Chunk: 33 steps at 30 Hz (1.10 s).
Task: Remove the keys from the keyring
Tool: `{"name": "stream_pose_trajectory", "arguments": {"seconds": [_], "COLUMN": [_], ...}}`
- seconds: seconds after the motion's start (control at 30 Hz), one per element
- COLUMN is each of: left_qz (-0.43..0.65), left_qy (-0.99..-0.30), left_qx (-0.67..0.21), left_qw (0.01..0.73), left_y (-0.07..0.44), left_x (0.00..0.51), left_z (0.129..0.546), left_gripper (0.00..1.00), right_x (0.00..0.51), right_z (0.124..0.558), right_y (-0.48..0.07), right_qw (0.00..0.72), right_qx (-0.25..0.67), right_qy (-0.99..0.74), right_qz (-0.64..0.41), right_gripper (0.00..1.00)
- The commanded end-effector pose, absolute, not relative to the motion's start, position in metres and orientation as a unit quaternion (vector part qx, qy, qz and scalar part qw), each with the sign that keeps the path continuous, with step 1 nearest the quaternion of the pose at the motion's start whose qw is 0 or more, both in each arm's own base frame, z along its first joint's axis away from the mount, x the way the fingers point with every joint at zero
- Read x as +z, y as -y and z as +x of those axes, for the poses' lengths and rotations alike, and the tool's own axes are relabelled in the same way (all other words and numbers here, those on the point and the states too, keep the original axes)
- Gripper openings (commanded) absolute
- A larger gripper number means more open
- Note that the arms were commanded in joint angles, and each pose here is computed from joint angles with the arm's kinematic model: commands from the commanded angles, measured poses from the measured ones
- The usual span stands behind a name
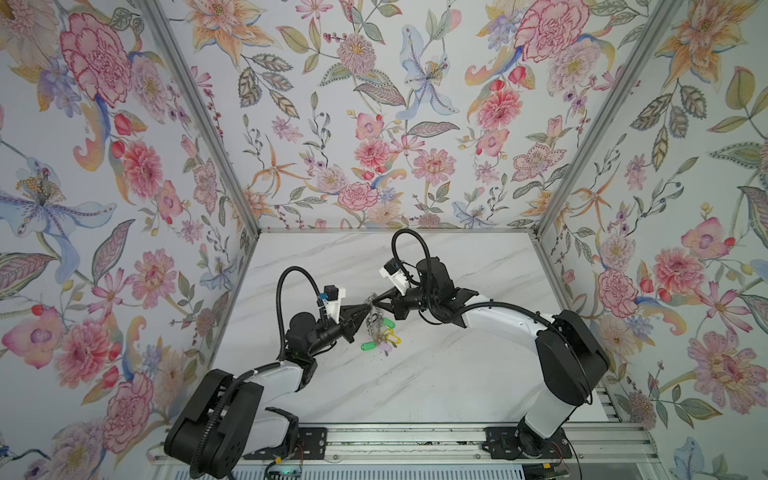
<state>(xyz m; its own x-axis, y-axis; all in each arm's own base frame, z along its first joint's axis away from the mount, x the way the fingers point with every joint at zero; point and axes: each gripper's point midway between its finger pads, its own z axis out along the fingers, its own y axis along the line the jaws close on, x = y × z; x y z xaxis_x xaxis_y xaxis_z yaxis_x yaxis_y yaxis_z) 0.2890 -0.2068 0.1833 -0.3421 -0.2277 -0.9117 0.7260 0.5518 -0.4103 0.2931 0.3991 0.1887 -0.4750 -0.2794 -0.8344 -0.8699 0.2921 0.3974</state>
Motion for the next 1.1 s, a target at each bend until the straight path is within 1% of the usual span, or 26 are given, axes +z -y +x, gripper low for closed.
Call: {"name": "stream_pose_trajectory", "arguments": {"seconds": [0.0, 0.07, 0.1, 0.17, 0.23, 0.3, 0.4, 0.47, 0.5, 0.73, 0.9, 1.07], "left_qz": [0.192, 0.184, 0.182, 0.174, 0.157, 0.138, 0.12, 0.119, 0.127, 0.214, 0.248, 0.266], "left_qy": [-0.673, -0.682, -0.685, -0.695, -0.706, -0.714, -0.724, -0.72, -0.716, -0.694, -0.689, -0.694], "left_qx": [-0.421, -0.402, -0.393, -0.375, -0.35, -0.325, -0.297, -0.297, -0.303, -0.367, -0.384, -0.382], "left_qw": [0.578, 0.583, 0.586, 0.589, 0.596, 0.605, 0.611, 0.616, 0.616, 0.582, 0.562, 0.549], "left_y": [0.205, 0.2, 0.197, 0.192, 0.183, 0.172, 0.16, 0.159, 0.161, 0.199, 0.218, 0.23], "left_x": [0.203, 0.2, 0.199, 0.197, 0.195, 0.193, 0.191, 0.195, 0.197, 0.204, 0.202, 0.198], "left_z": [0.292, 0.294, 0.295, 0.298, 0.301, 0.303, 0.305, 0.303, 0.301, 0.289, 0.283, 0.284], "left_gripper": [0.0, 0.01, 0.03, 0.14, 0.2, 0.3, 0.33, 0.39, 0.4, 0.39, 0.34, 0.3], "right_x": [0.191, 0.192, 0.193, 0.193, 0.194, 0.195, 0.196, 0.196, 0.195, 0.196, 0.2, 0.199], "right_z": [0.294, 0.294, 0.294, 0.295, 0.296, 0.295, 0.294, 0.293, 0.292, 0.291, 0.287, 0.283], "right_y": [-0.397, -0.393, -0.391, -0.387, -0.385, -0.382, -0.381, -0.382, -0.382, -0.383, -0.387, -0.392], "right_qw": [0.34, 0.35, 0.357, 0.366, 0.372, 0.38, 0.387, 0.386, 0.39, 0.414, 0.421, 0.421], "right_qx": [0.437, 0.43, 0.426, 0.417, 0.407, 0.398, 0.389, 0.378, 0.367, 0.283, 0.257, 0.246], "right_qy": [-0.73, -0.73, -0.729, -0.73, -0.732, -0.73, -0.728, -0.729, -0.73, -0.732, -0.729, -0.728], "right_qz": [-0.4, -0.4, -0.4, -0.398, -0.4, -0.405, -0.41, -0.419, -0.425, -0.461, -0.475, -0.482], "right_gripper": [0.0, 0.0, 0.0, 0.0, 0.0, 0.0, 0.0, 0.0, 0.0, 0.0, 0.0, 0.0]}}
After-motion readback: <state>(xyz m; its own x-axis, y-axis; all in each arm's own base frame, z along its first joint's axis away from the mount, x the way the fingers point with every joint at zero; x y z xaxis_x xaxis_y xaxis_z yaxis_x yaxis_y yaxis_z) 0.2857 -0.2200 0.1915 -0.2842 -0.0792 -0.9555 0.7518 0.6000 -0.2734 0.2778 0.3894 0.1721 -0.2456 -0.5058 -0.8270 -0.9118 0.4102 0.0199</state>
